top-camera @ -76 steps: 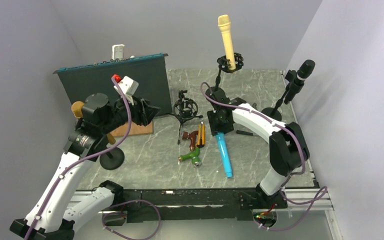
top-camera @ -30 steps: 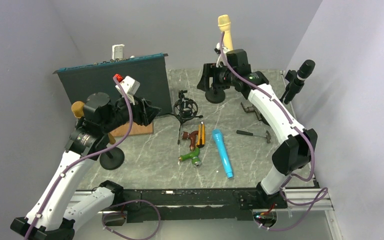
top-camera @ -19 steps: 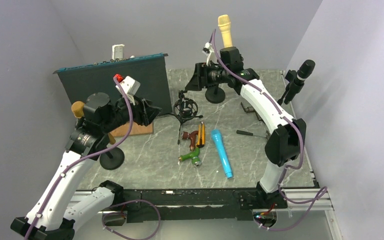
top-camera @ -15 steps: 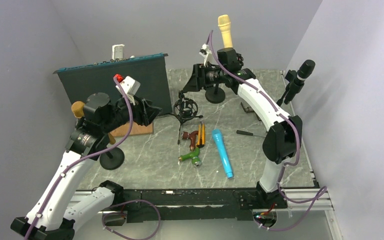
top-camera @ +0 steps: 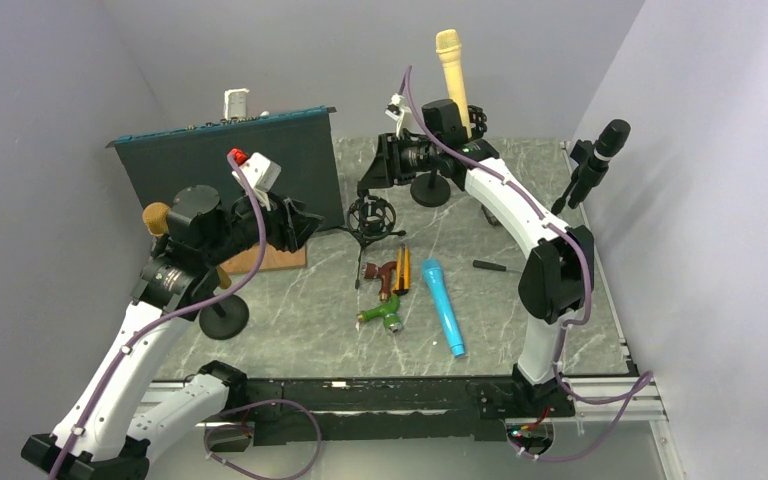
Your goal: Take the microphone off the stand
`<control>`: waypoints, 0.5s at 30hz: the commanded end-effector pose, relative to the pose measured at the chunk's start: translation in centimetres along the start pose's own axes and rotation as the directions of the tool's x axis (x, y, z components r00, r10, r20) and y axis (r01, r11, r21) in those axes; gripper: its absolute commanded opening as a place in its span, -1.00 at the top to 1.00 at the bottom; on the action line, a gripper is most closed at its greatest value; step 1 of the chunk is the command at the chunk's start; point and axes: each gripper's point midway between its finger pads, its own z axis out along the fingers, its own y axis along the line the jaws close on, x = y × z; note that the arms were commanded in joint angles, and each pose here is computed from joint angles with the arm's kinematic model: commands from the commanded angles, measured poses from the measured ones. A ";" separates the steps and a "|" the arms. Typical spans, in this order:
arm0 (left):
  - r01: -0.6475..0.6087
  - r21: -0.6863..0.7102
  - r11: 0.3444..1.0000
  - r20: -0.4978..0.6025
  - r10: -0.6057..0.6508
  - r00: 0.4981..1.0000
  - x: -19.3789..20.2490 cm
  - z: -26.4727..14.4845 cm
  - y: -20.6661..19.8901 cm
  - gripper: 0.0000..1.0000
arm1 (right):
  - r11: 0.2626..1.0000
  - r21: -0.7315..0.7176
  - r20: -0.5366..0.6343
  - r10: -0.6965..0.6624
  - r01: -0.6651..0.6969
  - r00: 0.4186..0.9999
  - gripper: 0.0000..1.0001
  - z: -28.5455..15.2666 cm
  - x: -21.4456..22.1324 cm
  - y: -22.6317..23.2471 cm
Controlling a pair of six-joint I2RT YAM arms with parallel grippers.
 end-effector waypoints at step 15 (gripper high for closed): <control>-0.003 0.037 0.999 0.021 0.003 1.000 -0.5 0.6 -0.5 -0.17 | 0.981 0.188 -0.075 0.057 -0.042 0.996 0.29 3.0 5.9 -7.3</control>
